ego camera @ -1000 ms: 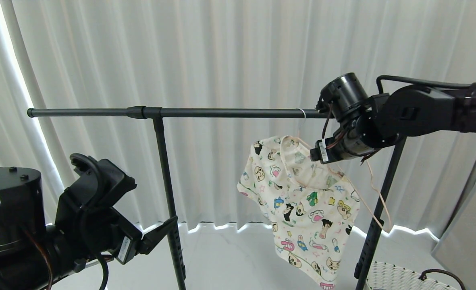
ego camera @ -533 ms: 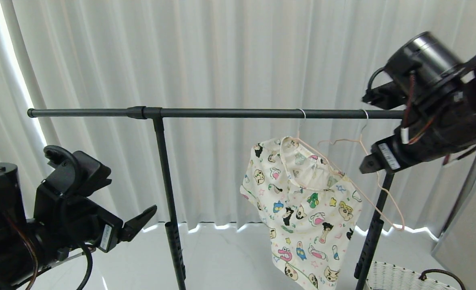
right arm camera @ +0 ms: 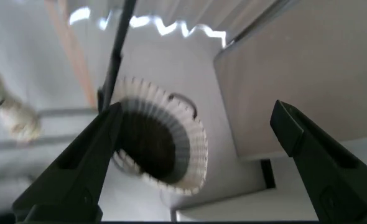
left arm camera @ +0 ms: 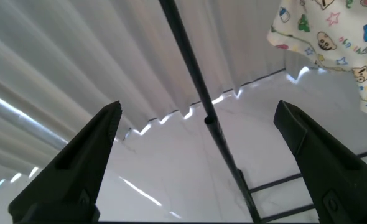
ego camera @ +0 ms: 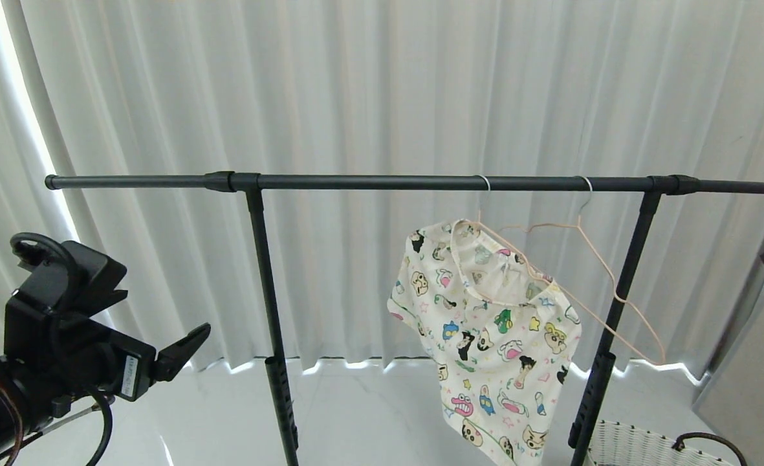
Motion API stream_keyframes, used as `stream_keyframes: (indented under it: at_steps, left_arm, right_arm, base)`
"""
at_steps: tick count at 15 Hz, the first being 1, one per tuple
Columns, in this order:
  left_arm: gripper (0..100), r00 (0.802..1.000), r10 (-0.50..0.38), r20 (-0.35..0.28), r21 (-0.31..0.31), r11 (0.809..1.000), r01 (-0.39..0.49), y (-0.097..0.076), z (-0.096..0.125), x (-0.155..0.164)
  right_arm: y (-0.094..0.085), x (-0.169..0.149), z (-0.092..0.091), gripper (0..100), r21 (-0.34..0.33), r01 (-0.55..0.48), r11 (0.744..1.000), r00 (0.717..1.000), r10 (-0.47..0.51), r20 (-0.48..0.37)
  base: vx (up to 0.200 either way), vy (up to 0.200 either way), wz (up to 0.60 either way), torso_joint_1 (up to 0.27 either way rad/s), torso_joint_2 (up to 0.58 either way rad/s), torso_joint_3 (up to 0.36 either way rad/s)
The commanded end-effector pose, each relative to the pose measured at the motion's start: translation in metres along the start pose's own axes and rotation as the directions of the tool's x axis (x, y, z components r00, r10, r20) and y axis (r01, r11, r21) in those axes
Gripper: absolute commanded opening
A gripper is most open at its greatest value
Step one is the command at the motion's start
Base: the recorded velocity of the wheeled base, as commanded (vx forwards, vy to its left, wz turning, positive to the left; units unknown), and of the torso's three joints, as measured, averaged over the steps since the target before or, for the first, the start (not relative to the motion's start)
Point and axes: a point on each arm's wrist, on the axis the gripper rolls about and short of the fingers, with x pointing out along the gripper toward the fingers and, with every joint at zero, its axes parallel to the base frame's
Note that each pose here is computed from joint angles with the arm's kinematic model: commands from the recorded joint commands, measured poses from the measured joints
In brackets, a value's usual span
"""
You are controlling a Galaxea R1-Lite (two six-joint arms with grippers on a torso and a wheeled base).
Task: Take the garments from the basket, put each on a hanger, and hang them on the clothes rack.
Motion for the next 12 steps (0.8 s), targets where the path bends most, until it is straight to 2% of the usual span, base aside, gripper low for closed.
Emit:
stream_keyframes:
  at_steps: [1,3,5,7,12]
  left_arm:
    - [100,0.999,0.035,-0.016,-0.013,0.999,-0.035,0.005,-0.005,-0.002]
    - [100,0.998,0.057,-0.012,-0.019,0.998,-0.057,0.008,-0.005,-0.006]
    - [100,0.998,0.062,-0.011,-0.021,0.998,-0.063,0.009,-0.006,-0.007]
    - [100,0.998,0.065,-0.012,-0.022,0.998,-0.065,0.009,-0.006,-0.007]
    - [100,0.998,0.062,-0.032,-0.023,0.998,-0.063,0.006,-0.016,-0.012]
  right_arm:
    - [-0.018,0.007,-0.029,100,0.02,0.057,0.998,0.997,-0.058,0.054]
    - [-0.016,0.027,-0.041,100,-0.019,0.071,0.997,0.985,-0.068,0.16]
    - [-0.011,0.039,-0.048,100,-0.045,0.09,0.995,0.976,-0.079,0.204]
    - [-0.009,0.041,-0.052,100,-0.047,0.092,0.995,0.975,-0.08,0.208]
    - [-0.008,0.037,-0.061,100,-0.06,0.094,0.994,0.977,-0.08,0.199]
  base:
    - [0.0,0.0,0.0,0.0,0.0,0.0]
    - [0.0,0.0,0.0,0.0,0.0,0.0]
    - [0.0,0.0,0.0,0.0,0.0,0.0]
    - [0.0,0.0,0.0,-0.055,0.13,0.077]
    - [0.0,0.0,0.0,-0.197,0.46,0.251]
